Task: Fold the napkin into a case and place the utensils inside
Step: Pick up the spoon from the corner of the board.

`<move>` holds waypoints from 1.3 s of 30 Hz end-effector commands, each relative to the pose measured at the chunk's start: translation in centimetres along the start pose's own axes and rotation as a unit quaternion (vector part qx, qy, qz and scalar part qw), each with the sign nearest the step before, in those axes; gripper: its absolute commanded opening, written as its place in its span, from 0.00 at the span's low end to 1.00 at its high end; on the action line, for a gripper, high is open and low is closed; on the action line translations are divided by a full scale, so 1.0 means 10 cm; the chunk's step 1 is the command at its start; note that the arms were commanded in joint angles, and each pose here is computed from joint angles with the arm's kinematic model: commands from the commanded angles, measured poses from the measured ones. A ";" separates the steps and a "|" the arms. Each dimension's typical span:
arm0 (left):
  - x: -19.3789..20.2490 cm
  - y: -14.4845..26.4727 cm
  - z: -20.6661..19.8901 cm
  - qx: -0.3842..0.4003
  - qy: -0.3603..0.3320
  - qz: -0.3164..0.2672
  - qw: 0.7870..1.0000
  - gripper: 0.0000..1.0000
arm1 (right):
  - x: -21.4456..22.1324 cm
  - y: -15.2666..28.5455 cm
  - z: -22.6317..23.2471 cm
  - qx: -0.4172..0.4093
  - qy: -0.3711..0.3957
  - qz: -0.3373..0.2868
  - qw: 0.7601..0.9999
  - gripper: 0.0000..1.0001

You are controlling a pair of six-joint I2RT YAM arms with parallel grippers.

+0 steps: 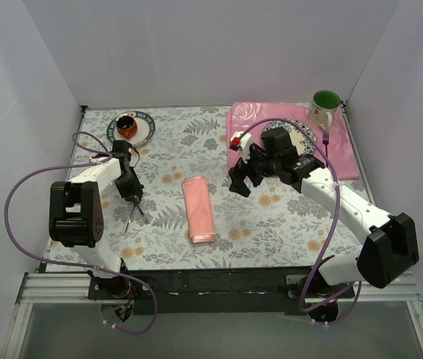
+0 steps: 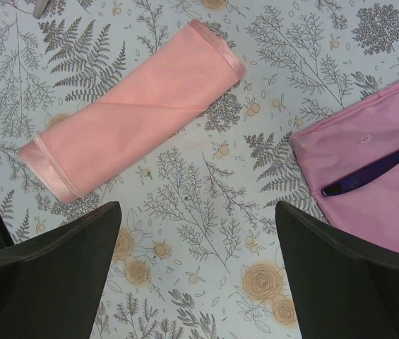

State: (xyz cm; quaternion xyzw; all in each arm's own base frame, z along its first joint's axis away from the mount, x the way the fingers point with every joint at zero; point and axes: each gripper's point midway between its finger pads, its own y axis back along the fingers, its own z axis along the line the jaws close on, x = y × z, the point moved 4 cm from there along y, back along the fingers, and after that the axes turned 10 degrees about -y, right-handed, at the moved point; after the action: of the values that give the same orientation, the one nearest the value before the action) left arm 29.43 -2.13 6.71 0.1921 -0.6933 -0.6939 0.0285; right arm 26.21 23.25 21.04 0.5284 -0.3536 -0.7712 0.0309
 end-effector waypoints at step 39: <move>-0.03 -0.02 0.04 -0.027 -0.004 -0.008 1.000 0.13 | -0.09 -0.03 -0.04 0.001 -0.001 -0.011 1.000 0.99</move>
State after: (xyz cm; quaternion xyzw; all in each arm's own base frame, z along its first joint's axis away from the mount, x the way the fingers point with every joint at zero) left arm 29.40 -1.78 6.54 0.1889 -0.6797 -0.7082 0.0292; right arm 26.43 23.36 20.21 0.5193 -0.3590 -0.7746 0.0378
